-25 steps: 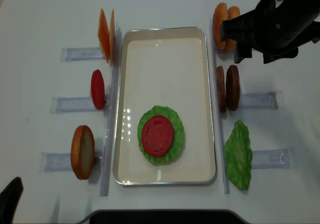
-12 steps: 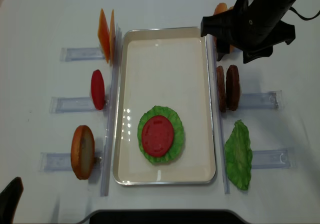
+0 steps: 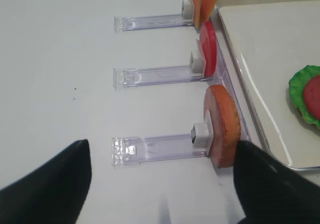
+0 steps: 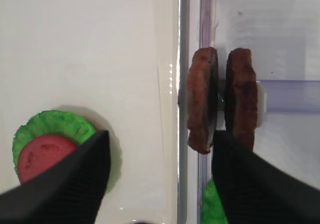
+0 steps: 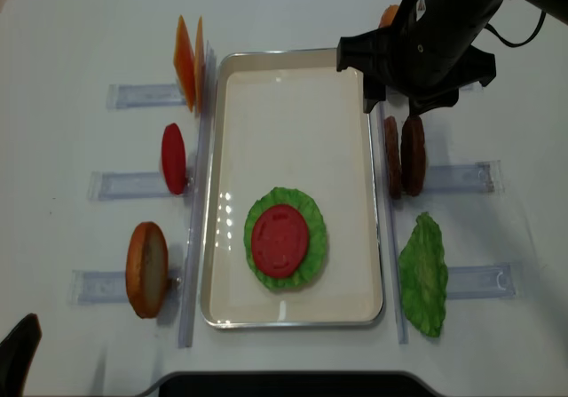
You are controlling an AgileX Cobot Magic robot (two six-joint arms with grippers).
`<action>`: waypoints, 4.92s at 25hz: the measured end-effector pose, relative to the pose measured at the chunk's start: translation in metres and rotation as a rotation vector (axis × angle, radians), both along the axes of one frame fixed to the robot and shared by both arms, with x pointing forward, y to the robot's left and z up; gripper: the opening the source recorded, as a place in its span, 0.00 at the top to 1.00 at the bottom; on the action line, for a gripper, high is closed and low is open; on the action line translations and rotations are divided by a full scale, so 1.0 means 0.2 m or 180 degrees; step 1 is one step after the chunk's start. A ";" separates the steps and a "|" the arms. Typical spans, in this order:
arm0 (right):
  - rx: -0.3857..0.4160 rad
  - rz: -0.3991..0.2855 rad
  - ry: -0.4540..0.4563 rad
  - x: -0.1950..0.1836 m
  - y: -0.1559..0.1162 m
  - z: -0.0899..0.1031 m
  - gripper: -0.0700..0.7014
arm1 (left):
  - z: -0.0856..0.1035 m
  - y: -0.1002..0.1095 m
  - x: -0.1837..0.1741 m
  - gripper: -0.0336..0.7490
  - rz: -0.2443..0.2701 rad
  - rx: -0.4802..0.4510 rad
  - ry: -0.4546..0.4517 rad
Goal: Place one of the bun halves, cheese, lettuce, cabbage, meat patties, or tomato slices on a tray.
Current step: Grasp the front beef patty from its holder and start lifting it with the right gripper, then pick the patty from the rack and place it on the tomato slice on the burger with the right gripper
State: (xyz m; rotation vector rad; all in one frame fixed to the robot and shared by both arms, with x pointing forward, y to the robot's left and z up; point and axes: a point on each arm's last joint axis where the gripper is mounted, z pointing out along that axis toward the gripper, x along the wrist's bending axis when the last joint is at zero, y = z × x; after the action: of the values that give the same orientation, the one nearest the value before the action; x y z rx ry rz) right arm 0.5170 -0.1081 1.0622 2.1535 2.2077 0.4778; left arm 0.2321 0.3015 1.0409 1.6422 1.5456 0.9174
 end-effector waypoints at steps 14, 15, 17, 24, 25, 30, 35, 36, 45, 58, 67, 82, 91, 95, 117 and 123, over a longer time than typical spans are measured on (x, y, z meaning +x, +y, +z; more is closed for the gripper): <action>-0.0240 0.0031 0.0144 0.06 0.02 -0.14 0.36 | 0.00 0.00 0.00 0.07 0.0000 0.0000 0.0000; -0.0248 0.0031 0.0157 0.06 0.02 -0.15 0.36 | 0.00 0.00 0.00 0.07 0.0000 0.0000 0.0000; -0.0266 0.0032 0.0183 0.07 0.03 -0.17 0.36 | 0.00 0.00 0.00 0.07 0.0000 0.0000 0.0000; -0.0338 0.0043 0.0289 0.09 0.04 -0.23 0.36 | 0.00 0.00 0.00 0.07 0.0000 0.0000 0.0000; -0.0348 0.0046 0.0303 0.09 0.04 -0.24 0.36 | 0.00 0.00 0.00 0.07 0.0000 0.0000 0.0000; -0.0382 0.0048 0.0343 0.10 0.05 -0.27 0.36 | 0.00 0.00 0.00 0.07 0.0000 0.0000 0.0000; -0.0399 0.0056 0.0322 0.10 0.04 -0.28 0.36 | 0.00 0.00 0.00 0.07 0.0000 0.0000 0.0000; -0.0395 0.0055 0.0315 0.10 0.05 -0.28 0.36 | 0.00 0.00 0.00 0.07 0.0000 0.0000 0.0000; -0.0414 0.0059 0.0344 0.12 0.05 -0.31 0.36 | 0.00 0.00 0.00 0.07 0.0000 0.0000 0.0000; -0.0539 0.0088 0.0382 0.13 0.05 -0.37 0.37 | 0.00 0.00 0.00 0.07 0.0000 0.0000 0.0000; -0.0682 0.0139 0.0310 0.14 0.03 -0.37 0.59 | 0.00 0.00 0.00 0.07 0.0000 0.0000 0.0000; -0.0774 0.0148 0.0370 0.13 0.02 -0.37 0.75 | 0.00 0.00 0.00 0.07 0.0000 0.0000 0.0000; -0.0812 0.0121 0.0540 0.12 0.02 -0.29 0.75 | 0.00 0.00 0.00 0.07 0.0000 0.0000 0.0000; -0.0678 0.0103 0.0440 0.08 0.00 -0.19 0.75 | 0.00 0.00 0.00 0.07 0.0000 0.0000 0.0000; 0.0984 0.0494 -0.0104 -0.32 0.12 -0.03 0.75 | 0.00 0.00 0.00 0.07 0.0000 0.0000 0.0000; 0.1659 0.0582 -0.0189 -0.36 0.17 -0.12 0.75 | 0.00 0.00 0.00 0.07 0.0000 0.0000 0.0000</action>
State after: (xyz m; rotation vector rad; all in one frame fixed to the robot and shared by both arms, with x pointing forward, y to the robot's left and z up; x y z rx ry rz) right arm 0.4450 -0.0751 1.0390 2.0984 2.4666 1.2298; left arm 0.2321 0.3015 1.0409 1.6422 1.5456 0.9174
